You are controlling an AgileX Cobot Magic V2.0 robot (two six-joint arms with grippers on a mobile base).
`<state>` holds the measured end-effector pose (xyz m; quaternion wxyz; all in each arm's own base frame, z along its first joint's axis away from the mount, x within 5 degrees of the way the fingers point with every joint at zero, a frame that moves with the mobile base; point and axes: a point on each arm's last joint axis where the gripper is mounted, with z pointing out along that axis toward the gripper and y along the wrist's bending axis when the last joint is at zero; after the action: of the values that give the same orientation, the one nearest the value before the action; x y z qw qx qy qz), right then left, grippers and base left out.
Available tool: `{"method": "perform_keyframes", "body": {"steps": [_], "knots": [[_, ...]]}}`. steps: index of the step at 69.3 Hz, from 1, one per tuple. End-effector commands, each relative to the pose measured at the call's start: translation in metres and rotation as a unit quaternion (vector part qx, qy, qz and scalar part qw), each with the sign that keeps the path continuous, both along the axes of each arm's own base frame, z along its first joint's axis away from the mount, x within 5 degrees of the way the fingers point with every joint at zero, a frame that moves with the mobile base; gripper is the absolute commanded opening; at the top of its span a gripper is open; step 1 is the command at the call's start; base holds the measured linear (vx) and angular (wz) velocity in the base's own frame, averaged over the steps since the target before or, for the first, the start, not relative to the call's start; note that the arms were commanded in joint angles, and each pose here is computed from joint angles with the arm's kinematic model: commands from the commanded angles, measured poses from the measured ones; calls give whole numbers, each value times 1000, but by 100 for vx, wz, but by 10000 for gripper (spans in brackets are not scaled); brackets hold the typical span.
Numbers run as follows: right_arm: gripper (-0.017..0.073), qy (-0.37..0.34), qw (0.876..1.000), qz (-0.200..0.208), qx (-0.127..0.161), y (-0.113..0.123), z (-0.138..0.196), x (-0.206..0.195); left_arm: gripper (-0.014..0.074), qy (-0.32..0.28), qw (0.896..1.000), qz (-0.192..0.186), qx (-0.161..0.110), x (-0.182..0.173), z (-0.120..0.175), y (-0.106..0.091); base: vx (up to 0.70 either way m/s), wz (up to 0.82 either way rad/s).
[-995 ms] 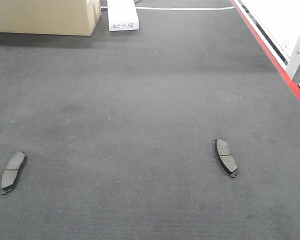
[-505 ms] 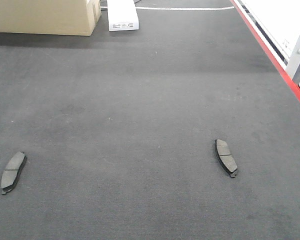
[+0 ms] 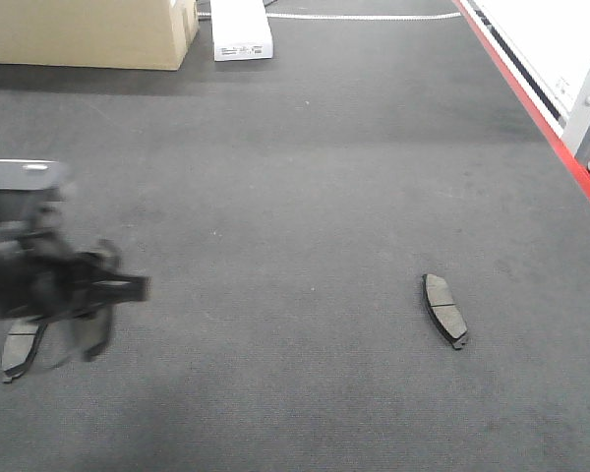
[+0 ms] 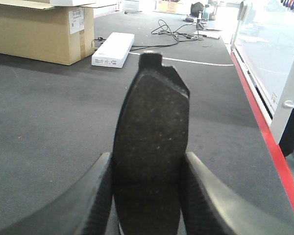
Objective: Move and align brake pads A on conveyor
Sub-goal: 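Lower the left gripper and set its pad beside the nearest pad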
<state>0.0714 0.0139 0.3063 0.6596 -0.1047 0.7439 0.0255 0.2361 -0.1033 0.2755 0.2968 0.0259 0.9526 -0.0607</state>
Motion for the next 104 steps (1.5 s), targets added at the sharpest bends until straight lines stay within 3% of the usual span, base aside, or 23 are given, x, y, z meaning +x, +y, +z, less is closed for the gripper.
{"method": "perform_keyframes", "body": {"steps": [1, 27, 52, 64, 78, 87, 104], "knots": [[-2, -56, 998, -7, 8, -1, 18, 1, 19, -23, 1000, -5, -11, 25, 3, -14, 0, 0], [-2, -56, 998, -7, 8, -1, 18, 1, 83, 48, 998, -11, 24, 78, -63, -41, 0, 0], [-2, -56, 998, -7, 8, -1, 18, 1, 425, 93, 994, -21, 60, 95, -85, -48, 0, 0], [-2, -56, 998, -7, 8, -1, 18, 1, 475, 59, 996, -33, 50, 94, -60, -51, 0, 0], [-2, -56, 998, -7, 8, -1, 18, 1, 473, -8, 999, -45, 23, 73, -4, -48, 0, 0], [-2, -56, 998, -7, 8, -1, 18, 1, 464, -57, 995, -77, 15, 47, 36, -47, 0, 0], [-2, -56, 998, -7, 8, -1, 18, 1, 464, -155, 982, -96, -43, -16, 86, -25, 0, 0]]}}
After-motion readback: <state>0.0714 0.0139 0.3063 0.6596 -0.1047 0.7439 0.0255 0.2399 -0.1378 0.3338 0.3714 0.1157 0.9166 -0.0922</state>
